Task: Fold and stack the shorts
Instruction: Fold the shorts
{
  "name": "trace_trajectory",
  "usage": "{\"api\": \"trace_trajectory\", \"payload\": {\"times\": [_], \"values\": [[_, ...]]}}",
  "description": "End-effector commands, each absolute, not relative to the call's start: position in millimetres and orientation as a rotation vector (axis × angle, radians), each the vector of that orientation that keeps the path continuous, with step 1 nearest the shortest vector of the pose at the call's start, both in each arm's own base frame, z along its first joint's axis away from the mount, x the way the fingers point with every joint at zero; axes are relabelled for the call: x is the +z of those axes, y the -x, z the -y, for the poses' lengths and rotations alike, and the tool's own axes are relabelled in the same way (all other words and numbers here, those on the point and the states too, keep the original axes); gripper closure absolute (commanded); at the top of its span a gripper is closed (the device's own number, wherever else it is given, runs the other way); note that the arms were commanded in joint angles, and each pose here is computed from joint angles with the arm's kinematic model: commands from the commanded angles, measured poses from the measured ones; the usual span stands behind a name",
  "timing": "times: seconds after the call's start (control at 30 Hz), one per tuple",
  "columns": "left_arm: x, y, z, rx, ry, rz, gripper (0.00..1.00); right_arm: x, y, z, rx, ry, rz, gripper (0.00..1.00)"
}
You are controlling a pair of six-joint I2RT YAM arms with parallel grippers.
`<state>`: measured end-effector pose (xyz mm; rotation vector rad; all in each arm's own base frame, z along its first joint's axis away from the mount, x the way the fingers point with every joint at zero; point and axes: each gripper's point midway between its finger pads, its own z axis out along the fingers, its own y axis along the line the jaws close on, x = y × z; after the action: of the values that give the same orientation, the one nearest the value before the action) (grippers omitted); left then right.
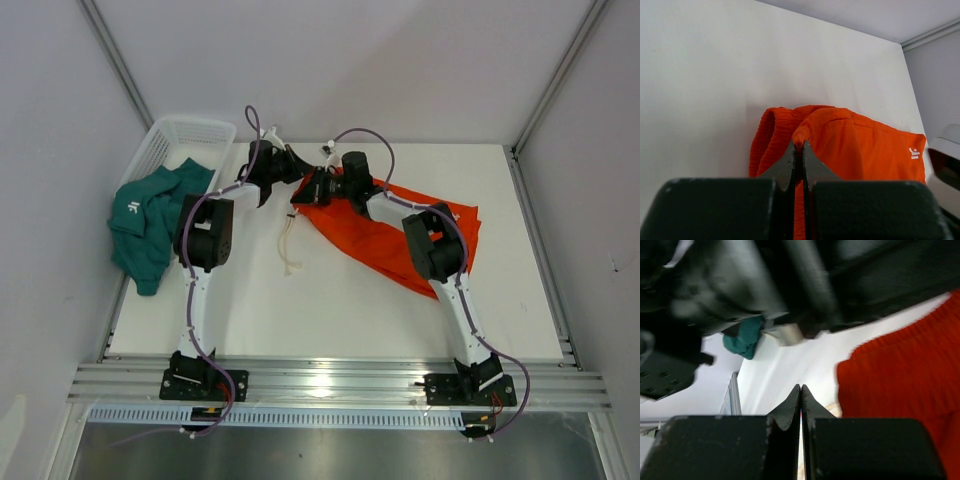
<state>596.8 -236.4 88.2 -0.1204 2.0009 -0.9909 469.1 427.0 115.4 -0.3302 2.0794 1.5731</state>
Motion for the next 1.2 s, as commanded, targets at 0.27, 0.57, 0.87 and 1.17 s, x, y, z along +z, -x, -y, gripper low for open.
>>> {"api": "trace_trajectory", "payload": {"times": [0.27, 0.57, 0.87, 1.17], "values": [[104, -603, 246, -1.017, 0.051, -1.931, 1.0, 21, -510, -388, 1.31, -0.054, -2.326, 1.0], [98, -605, 246, -1.01, 0.057, -1.945, 1.0, 6, -514, -379, 1.184, -0.053, -2.398, 1.0], [91, -608, 245, -0.994, 0.074, -1.98, 0.75, 16, -478, -372, 1.005, 0.019, -2.509, 1.0], [136, -584, 234, -0.992, 0.084, -1.954, 0.01, 36, -428, -381, 1.073, 0.129, -2.495, 1.0]]}}
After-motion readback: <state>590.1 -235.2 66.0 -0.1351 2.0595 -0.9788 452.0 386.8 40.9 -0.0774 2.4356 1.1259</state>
